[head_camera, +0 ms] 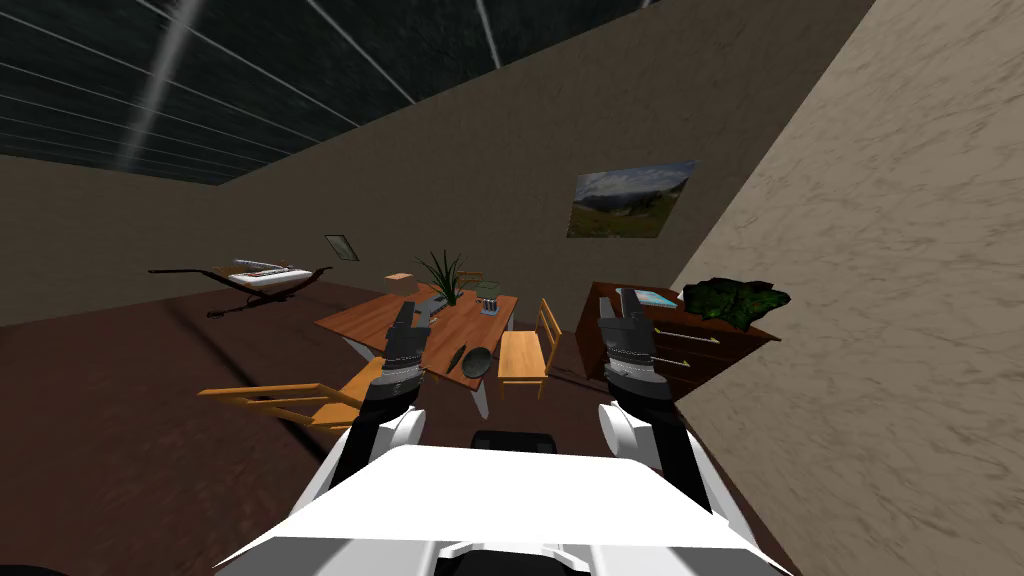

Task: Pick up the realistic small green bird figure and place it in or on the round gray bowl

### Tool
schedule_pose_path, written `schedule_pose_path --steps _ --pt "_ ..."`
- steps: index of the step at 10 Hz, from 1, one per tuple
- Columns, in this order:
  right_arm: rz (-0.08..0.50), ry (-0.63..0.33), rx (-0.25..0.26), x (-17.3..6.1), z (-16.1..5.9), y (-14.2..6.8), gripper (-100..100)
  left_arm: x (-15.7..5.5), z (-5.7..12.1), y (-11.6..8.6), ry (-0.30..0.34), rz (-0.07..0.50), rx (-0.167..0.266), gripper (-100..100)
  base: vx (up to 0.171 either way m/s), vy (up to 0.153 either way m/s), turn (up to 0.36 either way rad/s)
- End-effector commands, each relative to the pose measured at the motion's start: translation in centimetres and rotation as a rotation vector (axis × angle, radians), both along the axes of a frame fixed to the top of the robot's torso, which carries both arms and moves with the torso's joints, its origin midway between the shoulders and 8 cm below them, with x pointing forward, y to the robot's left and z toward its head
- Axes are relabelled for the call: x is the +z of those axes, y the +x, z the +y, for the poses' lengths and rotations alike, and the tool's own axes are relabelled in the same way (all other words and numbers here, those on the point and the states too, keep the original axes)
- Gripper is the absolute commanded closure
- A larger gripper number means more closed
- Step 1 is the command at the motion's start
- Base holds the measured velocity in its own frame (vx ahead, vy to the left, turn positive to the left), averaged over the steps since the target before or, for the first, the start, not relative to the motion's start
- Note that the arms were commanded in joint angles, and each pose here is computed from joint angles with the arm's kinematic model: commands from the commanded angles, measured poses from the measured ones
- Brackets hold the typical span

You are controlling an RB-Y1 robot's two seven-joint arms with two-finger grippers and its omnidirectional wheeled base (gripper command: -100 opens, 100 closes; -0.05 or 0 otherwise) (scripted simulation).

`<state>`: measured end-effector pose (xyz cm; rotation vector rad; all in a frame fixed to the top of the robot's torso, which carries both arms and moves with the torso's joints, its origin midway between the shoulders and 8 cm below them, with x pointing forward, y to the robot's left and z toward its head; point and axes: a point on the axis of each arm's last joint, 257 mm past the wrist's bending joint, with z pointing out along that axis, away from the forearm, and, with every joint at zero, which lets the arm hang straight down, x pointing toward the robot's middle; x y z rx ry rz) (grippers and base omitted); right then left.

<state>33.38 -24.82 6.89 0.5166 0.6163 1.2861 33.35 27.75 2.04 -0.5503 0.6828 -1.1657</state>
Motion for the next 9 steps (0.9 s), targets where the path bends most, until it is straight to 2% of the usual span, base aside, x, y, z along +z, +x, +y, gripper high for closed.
schedule_pose_path --steps 1,2,5,6,8,9 --pt "0.000 0.000 0.000 0.0 0.0 0.0 0 -1.3 -0.2 0.4 0.039 0.041 -0.012 -100 -0.119 -0.005 -0.080" --pt "0.000 0.000 0.000 0.0 0.0 0.0 0 -2.2 -0.2 0.6 0.057 0.069 -0.016 -100 -0.206 -0.005 -0.103" --pt "0.000 0.000 0.000 0.0 0.0 0.0 0 -6.4 0.0 1.1 0.112 0.184 -0.022 -100 -0.301 -0.046 -0.083" --pt "0.000 0.000 0.000 0.0 0.0 0.0 0 -6.4 0.0 1.1 0.112 0.184 -0.022 -100 -0.214 0.038 -0.040" --pt "0.000 0.000 0.000 0.0 0.0 0.0 0 -9.9 0.4 1.2 0.148 0.280 -0.022 -100 -0.272 0.003 -0.102" --pt "0.000 0.000 0.000 0.0 0.0 0.0 0 -9.9 0.4 1.2 0.148 0.280 -0.022 -100 -0.258 -0.030 -0.023"
